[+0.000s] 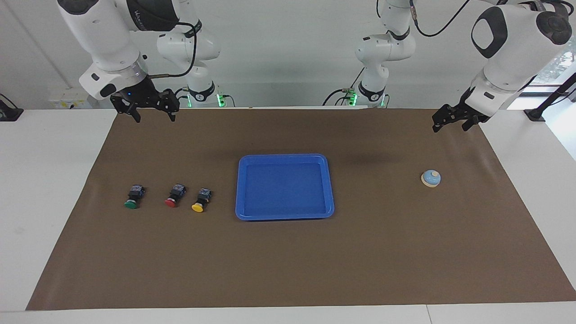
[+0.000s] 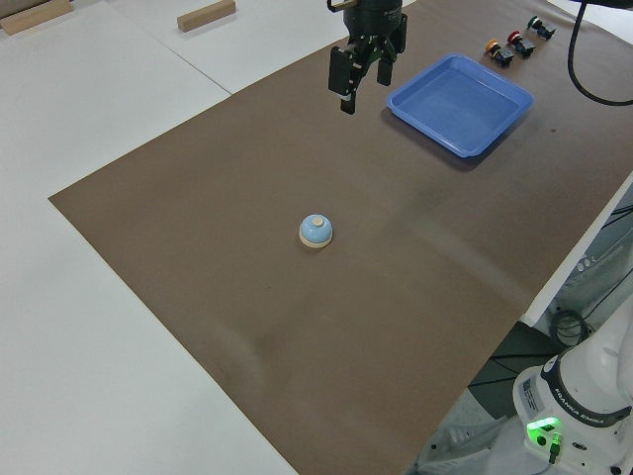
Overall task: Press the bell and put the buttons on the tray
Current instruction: 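Lift the left gripper back from the bell, then reach the right gripper to the yellow button and grasp it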
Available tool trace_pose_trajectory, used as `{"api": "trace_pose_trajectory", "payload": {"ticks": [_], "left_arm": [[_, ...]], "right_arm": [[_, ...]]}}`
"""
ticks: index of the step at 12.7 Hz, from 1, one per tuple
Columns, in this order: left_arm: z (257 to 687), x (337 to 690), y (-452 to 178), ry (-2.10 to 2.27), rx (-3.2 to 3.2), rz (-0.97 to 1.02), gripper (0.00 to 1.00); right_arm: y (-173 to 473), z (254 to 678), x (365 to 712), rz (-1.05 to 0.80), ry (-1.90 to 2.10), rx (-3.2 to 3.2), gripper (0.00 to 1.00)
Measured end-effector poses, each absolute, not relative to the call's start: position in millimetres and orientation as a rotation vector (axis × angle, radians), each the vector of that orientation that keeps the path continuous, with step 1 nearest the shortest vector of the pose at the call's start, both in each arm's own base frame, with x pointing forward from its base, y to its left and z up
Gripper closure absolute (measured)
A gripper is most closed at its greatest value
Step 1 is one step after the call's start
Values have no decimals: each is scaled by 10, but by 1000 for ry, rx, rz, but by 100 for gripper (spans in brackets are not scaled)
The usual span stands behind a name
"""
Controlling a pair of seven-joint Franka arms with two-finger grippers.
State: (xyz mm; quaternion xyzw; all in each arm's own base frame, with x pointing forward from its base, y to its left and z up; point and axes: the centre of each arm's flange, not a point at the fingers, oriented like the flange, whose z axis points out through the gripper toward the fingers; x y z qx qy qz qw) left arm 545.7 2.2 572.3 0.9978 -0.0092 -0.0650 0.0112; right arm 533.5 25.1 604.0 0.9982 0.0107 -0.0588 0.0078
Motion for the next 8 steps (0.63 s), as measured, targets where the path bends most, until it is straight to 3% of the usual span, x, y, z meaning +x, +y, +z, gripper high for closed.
{"api": "trace_pose_trajectory", "payload": {"ticks": [6, 8], "left_arm": [[5731, 5454, 64, -17, 3112, -200, 0], [5731, 5454, 64, -17, 3112, -200, 0]], "right_arm": [[233, 5968, 5275, -253, 29, 3114, 0], [336, 5835, 5290, -162, 44, 3119, 0]]}}
